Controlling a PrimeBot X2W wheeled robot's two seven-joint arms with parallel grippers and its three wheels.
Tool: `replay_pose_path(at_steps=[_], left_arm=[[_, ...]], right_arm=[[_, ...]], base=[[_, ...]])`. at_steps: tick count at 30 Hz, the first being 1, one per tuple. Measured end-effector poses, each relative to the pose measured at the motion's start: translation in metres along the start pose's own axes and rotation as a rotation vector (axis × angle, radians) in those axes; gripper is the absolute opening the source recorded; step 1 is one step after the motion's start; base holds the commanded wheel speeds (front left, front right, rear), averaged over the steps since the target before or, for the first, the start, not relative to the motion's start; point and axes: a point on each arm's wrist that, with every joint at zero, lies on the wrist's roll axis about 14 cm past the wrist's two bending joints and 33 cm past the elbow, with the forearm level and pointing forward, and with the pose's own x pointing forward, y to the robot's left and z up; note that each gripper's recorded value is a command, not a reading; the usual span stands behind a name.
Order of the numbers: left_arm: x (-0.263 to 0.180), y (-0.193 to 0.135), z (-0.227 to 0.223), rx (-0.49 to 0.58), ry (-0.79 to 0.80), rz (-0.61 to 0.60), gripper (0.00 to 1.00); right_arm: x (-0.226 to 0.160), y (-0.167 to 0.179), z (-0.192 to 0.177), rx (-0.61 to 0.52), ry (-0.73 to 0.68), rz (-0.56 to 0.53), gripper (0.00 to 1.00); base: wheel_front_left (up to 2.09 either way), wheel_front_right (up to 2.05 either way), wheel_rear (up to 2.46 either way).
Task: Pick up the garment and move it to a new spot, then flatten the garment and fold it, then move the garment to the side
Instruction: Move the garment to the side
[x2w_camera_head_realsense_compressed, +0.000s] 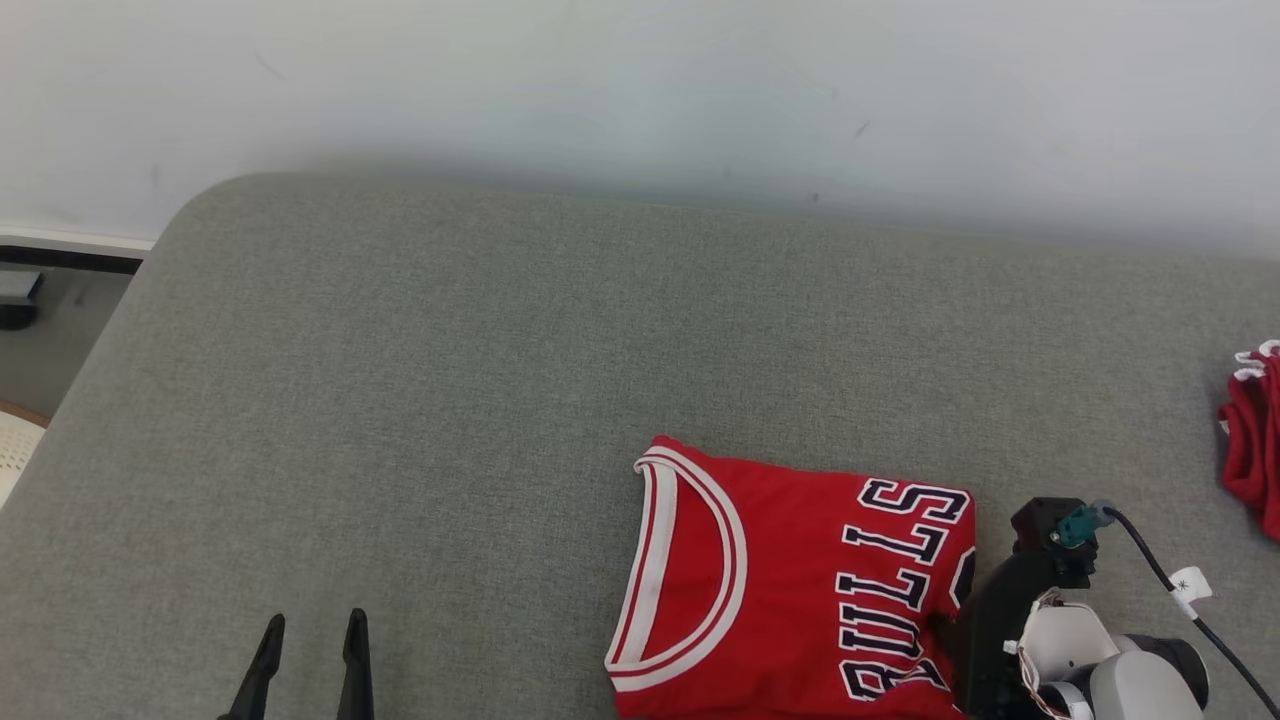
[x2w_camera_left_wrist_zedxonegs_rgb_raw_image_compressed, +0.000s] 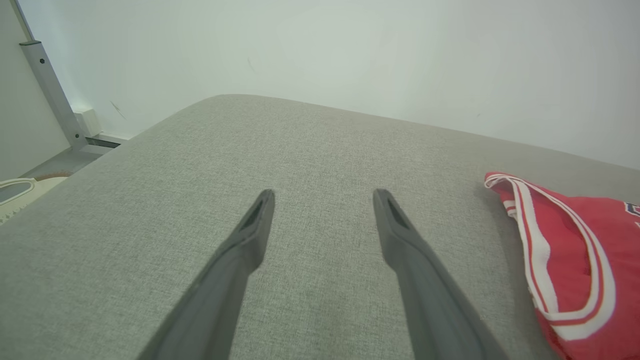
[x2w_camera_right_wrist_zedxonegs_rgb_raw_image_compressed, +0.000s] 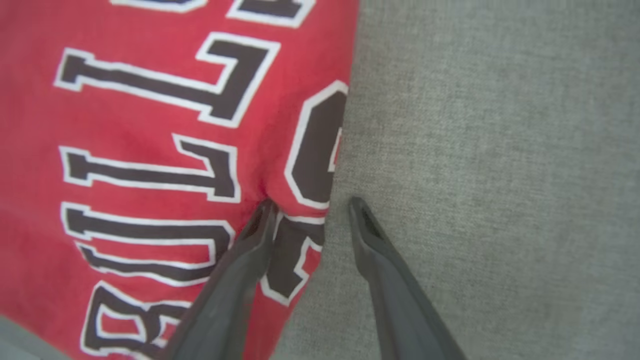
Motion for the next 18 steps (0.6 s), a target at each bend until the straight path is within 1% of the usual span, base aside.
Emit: replay_pose_path(at_steps=[1, 5, 8, 12, 15, 16, 18], left_arm=[[0.001, 0.000, 0.001, 0.000, -0.002, -0.001, 1.00], [0.009, -0.006, 0.009, -0.002, -0.029, -0.015, 1.00], [0.014, -0.013, 0.011, -0.007, -0.036, -0.033, 1.00], [0.029, -0.028, 0.019, -0.011, -0.064, -0.079, 1.00], [0.039, -0.045, 0.024, -0.015, -0.082, -0.122, 1.00], [0.046, -0.056, 0.028, -0.012, -0.099, -0.154, 1.00], [0.054, -0.067, 0.030, -0.014, -0.107, -0.187, 1.00]], right_arm=[[0.001, 0.001, 0.002, -0.003, -0.005, 0.004, 0.00], [0.001, 0.005, 0.013, -0.019, -0.050, 0.010, 0.00], [-0.001, 0.003, 0.026, -0.042, -0.085, -0.009, 0.00], [-0.012, -0.001, 0.064, -0.089, -0.167, -0.049, 0.00], [-0.027, -0.019, 0.097, -0.137, -0.239, -0.115, 0.00], [-0.038, -0.040, 0.112, -0.155, -0.266, -0.172, 0.00], [-0.050, -0.061, 0.125, -0.164, -0.288, -0.223, 0.00]], base=[[0.00, 0.00, 0.00], [0.00, 0.00, 0.00], [0.00, 0.00, 0.00], [0.00, 0.00, 0.00], [0.00, 0.00, 0.00], [0.00, 0.00, 0.00], [0.00, 0.00, 0.00]])
